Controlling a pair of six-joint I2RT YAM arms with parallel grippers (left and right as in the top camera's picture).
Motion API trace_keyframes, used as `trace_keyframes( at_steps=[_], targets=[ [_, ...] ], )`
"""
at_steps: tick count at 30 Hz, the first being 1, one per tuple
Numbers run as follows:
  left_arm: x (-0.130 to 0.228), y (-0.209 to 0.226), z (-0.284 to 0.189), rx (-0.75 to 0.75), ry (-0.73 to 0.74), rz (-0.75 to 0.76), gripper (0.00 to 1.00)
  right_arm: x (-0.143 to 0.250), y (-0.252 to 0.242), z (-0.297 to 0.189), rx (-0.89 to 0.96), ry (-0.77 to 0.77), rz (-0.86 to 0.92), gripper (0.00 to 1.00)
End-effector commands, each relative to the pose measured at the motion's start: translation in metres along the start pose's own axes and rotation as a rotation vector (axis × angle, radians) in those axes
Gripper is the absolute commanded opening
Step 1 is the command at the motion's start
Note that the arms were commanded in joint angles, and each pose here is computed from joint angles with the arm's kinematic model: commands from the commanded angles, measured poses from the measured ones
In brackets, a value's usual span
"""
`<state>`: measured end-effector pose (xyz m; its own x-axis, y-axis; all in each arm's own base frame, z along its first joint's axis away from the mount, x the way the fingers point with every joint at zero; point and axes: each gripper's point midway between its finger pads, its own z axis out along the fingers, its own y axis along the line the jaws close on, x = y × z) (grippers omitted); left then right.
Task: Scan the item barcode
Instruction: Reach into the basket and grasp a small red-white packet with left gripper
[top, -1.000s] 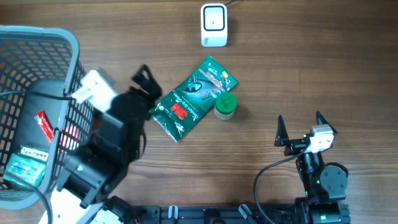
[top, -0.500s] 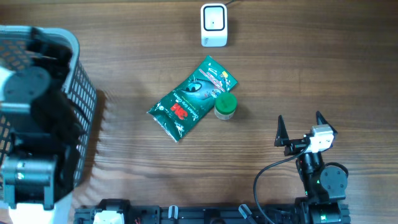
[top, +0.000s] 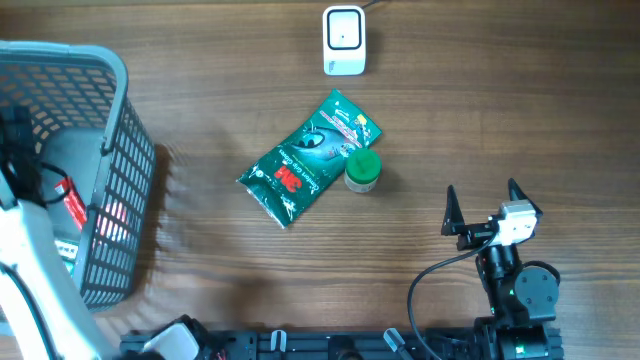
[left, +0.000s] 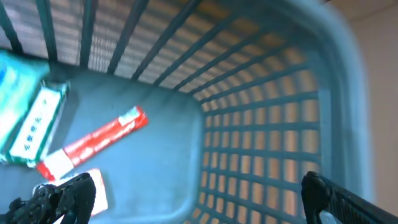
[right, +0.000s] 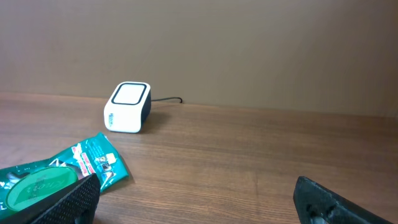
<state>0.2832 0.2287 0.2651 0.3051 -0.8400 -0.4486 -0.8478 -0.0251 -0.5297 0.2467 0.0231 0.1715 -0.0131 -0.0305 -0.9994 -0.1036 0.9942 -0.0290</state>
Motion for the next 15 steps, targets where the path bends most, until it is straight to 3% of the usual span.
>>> trace_keyframes(
  at_steps=[1,15],
  targets=[
    [0.031,-0.001,0.034,-0.023,0.192,-0.058,1.0,0.0,-0.002,0.0,0.009,-0.002,0.01,1.0],
    [0.101,0.064,0.113,-0.377,0.412,0.037,0.98,0.0,-0.002,0.0,0.009,-0.002,0.01,1.0]
  ],
)
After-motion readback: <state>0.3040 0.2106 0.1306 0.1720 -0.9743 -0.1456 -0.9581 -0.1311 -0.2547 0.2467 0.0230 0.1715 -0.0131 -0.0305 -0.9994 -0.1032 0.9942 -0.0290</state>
